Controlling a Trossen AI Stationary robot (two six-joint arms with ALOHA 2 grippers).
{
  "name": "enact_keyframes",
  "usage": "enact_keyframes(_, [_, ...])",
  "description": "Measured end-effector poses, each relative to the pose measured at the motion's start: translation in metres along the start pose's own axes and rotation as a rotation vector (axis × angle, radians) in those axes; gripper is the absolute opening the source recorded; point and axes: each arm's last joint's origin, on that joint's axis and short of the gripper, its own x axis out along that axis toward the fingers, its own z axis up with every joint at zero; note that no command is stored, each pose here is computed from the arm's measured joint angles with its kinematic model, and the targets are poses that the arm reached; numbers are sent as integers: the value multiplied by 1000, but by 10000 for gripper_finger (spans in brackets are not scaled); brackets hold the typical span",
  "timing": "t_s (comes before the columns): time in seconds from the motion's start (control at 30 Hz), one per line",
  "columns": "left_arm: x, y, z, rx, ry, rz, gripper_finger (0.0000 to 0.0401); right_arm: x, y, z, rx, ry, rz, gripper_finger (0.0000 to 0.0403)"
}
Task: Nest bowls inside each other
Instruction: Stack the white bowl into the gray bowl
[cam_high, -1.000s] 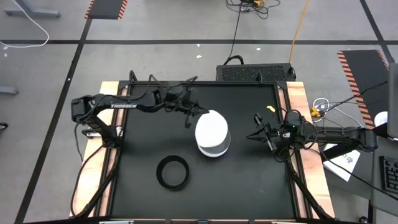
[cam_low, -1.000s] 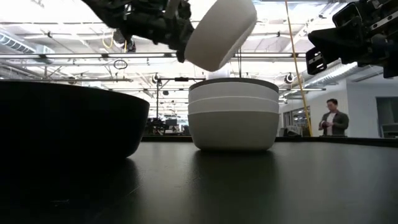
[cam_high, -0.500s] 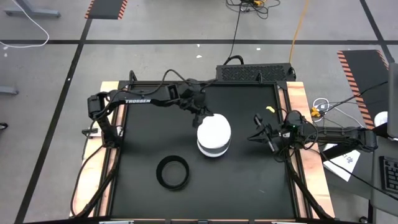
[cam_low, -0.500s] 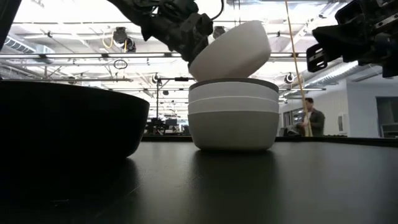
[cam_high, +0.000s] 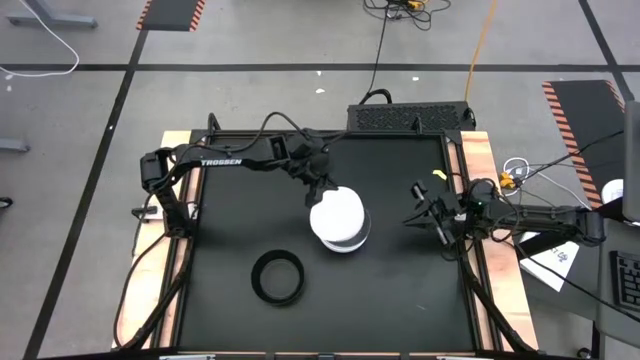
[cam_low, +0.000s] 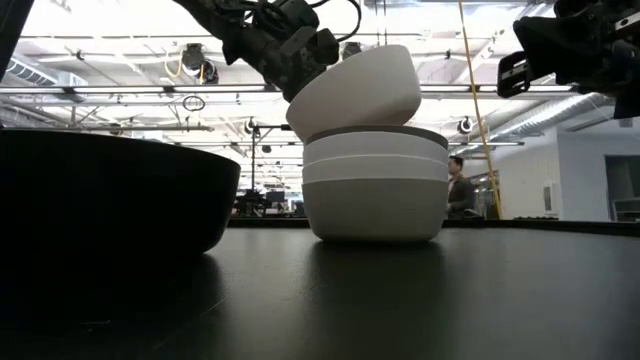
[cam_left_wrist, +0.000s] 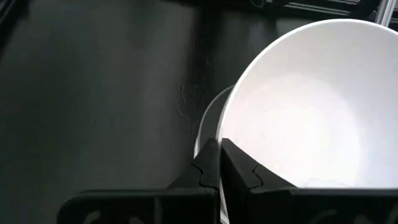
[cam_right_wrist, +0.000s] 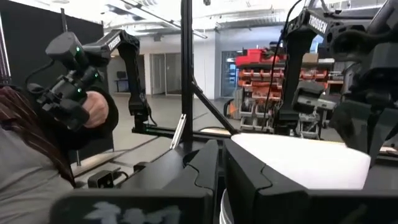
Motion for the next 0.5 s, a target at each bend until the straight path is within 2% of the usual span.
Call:
enact_keyframes(0.4, [1, 0, -3, -2, 31, -4, 0, -1, 1, 2, 15, -16, 1, 18])
enact_keyframes(0.5, [5, 2, -6, -36, 46, -1, 0, -1, 1, 1, 22, -5, 0, 18])
